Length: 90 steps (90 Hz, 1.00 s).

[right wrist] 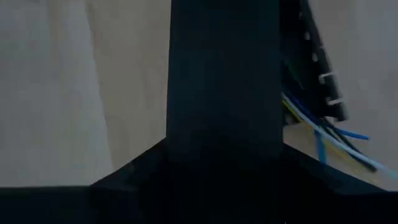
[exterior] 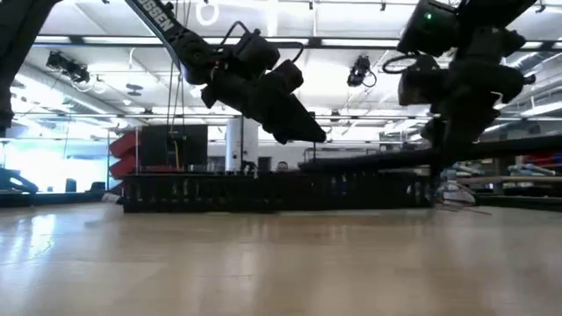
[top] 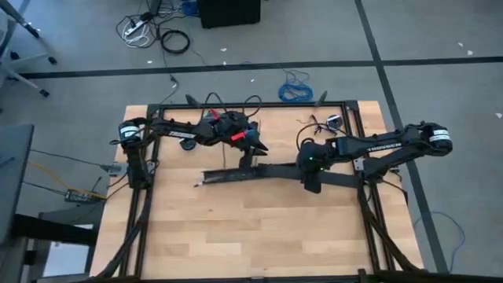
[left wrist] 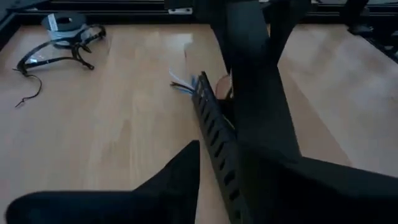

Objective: Ziptie cables
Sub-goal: Close the black cable duct cover

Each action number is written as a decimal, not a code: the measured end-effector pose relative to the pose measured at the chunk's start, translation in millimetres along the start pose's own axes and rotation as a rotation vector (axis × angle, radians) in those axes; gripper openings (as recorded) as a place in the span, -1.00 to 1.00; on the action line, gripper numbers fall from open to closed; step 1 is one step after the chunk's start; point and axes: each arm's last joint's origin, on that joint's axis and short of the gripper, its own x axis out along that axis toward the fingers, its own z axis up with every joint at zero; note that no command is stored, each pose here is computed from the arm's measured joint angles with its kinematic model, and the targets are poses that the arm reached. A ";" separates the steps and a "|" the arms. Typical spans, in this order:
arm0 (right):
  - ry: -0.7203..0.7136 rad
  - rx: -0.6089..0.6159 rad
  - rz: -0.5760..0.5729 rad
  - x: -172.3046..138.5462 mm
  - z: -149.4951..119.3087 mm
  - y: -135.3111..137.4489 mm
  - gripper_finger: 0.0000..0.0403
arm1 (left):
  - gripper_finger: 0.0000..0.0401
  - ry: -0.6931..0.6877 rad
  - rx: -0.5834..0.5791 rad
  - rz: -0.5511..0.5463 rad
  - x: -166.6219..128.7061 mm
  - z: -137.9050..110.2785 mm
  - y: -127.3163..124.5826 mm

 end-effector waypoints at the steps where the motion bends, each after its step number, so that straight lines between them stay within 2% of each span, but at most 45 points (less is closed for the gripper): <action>1: 0.005 0.004 0.004 0.0 -0.4 0.1 0.12 | -0.56 -0.001 0.000 0.000 0.0 0.1 0.0; 20: 0.050 0.025 0.151 -0.5 -2.5 4.1 0.10 | -0.56 -0.004 -0.001 -0.003 0.8 0.8 -1.6; 27: 0.044 0.023 0.173 -0.5 -1.6 4.8 0.12 | -0.56 -0.007 0.003 -0.012 1.9 1.5 -4.0; 37: 0.038 0.024 0.151 -0.6 -1.2 3.3 0.14 | -0.56 -0.011 0.006 -0.042 3.2 2.1 -7.7; 51: 0.014 -0.022 0.041 -0.3 -0.5 0.2 0.12 | -0.56 -0.006 0.005 -0.044 3.5 1.7 -8.5; 90: 0.016 -0.138 0.014 -0.2 -1.1 -0.8 0.13 | -0.56 0.025 -0.006 -0.045 0.7 -2.8 -3.3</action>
